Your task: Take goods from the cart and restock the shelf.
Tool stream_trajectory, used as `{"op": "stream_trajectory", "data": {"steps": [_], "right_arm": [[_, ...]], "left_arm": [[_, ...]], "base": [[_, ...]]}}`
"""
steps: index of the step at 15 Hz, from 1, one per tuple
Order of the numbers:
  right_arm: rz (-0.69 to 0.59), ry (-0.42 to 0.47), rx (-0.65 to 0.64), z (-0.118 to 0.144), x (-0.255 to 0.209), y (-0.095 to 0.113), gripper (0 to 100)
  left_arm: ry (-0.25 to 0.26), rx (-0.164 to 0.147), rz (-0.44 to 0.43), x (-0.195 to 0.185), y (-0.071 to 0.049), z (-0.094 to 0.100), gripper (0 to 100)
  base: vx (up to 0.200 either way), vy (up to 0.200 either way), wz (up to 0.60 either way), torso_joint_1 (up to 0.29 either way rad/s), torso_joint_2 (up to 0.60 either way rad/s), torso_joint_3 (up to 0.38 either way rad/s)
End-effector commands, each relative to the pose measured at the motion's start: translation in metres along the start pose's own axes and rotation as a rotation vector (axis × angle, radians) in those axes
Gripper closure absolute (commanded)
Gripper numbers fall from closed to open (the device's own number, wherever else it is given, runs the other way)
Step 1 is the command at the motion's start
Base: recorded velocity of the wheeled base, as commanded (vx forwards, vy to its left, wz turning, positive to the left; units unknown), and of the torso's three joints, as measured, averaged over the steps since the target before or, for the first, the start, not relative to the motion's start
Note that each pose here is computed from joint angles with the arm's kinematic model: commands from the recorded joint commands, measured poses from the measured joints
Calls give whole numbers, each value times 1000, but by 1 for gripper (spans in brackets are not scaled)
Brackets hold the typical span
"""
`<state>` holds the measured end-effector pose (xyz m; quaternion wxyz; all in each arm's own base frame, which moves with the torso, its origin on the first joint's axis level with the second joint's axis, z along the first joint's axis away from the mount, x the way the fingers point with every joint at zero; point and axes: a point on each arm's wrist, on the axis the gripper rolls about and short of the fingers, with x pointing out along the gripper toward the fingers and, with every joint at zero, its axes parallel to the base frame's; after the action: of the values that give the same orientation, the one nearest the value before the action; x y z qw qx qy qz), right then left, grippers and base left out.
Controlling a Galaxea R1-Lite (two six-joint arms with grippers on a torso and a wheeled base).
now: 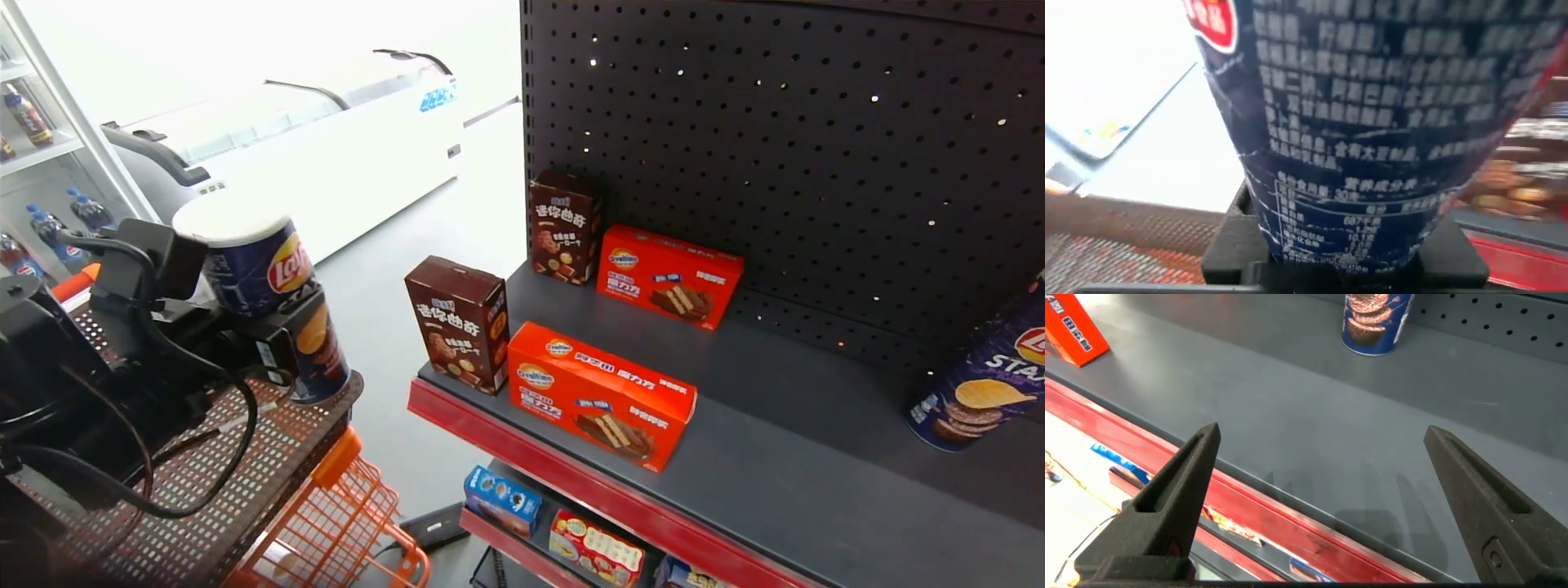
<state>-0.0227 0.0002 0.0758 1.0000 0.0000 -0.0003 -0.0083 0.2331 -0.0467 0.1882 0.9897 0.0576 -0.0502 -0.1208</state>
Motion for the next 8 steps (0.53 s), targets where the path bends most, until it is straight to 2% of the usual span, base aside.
{"op": "stream_trajectory", "data": {"steps": [1, 2, 5, 6, 8], "right_arm": [[0, 1, 0, 0, 0, 0, 0], [0, 2, 0, 0, 0, 0, 0], [0, 1, 0, 0, 0, 0, 0], [1, 1, 0, 0, 0, 0, 0], [0, 1, 0, 0, 0, 0, 0]], "left_arm": [[-43, -20, -169, -4, -36, 6, 100], [-57, -27, -249, -6, -49, 9, 100], [-71, -38, -370, -14, -77, 12, 100], [-61, -43, -415, -19, -85, 12, 100], [-79, -48, -453, -23, -92, 17, 100]], "base": [[0, 0, 0, 0, 0, 0], [0, 0, 0, 0, 0, 0], [0, 0, 0, 0, 0, 0], [0, 0, 0, 0, 0, 0], [0, 0, 0, 0, 0, 0]]}}
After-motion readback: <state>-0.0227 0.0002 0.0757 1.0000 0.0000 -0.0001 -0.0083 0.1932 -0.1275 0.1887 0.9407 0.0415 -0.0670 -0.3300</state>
